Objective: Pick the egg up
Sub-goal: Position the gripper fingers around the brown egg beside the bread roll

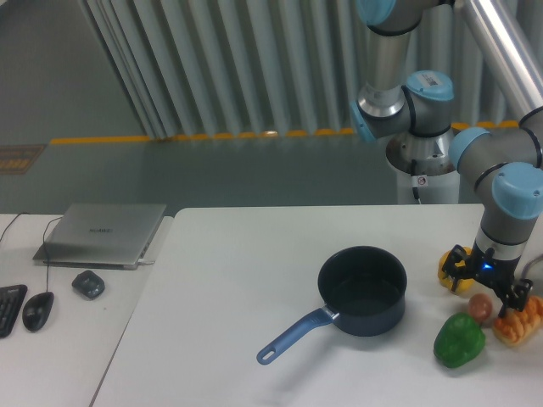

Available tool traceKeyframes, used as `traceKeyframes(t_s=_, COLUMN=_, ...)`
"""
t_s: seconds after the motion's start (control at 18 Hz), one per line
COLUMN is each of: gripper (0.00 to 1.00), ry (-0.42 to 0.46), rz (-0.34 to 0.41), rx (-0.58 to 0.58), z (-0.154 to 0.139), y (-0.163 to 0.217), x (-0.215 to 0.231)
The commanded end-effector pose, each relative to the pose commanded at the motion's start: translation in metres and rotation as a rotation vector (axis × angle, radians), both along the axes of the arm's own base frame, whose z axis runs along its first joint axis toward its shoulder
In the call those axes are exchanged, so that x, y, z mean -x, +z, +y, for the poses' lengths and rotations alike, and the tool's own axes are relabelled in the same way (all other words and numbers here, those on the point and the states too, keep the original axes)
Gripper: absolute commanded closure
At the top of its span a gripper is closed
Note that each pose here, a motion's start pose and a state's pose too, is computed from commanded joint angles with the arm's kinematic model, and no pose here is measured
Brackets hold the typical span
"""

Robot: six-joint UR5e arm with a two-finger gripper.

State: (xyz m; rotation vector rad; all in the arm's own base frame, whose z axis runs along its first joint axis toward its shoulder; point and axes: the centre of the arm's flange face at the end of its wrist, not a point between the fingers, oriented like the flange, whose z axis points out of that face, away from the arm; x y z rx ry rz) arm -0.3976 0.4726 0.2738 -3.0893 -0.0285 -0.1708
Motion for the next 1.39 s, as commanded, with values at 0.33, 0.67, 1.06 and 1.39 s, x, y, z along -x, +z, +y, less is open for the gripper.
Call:
traceKeyframes(t_s=0.33, gripper=0.0, ry=-0.017, rz=-0.01, rx=0.015, z=0.002, y=-0.006, x=-0.014)
traceKeyframes(t_s=0.67, gripper=0.0, ry=-0.022, rz=-0.013, rx=0.019, z=0.005, y=-0.012, x=-0.012)
traceKeyframes(t_s=1.06, gripper=0.0, ry=-0.05, rz=-0.011, rx=0.021, z=0.003, y=-0.015, x=-0.01)
traceKeyframes(t_s=1.39, gripper=0.13, ry=-0.056, rz=0.01, rx=0.041, z=0.001, y=-0.011, x=-0.011)
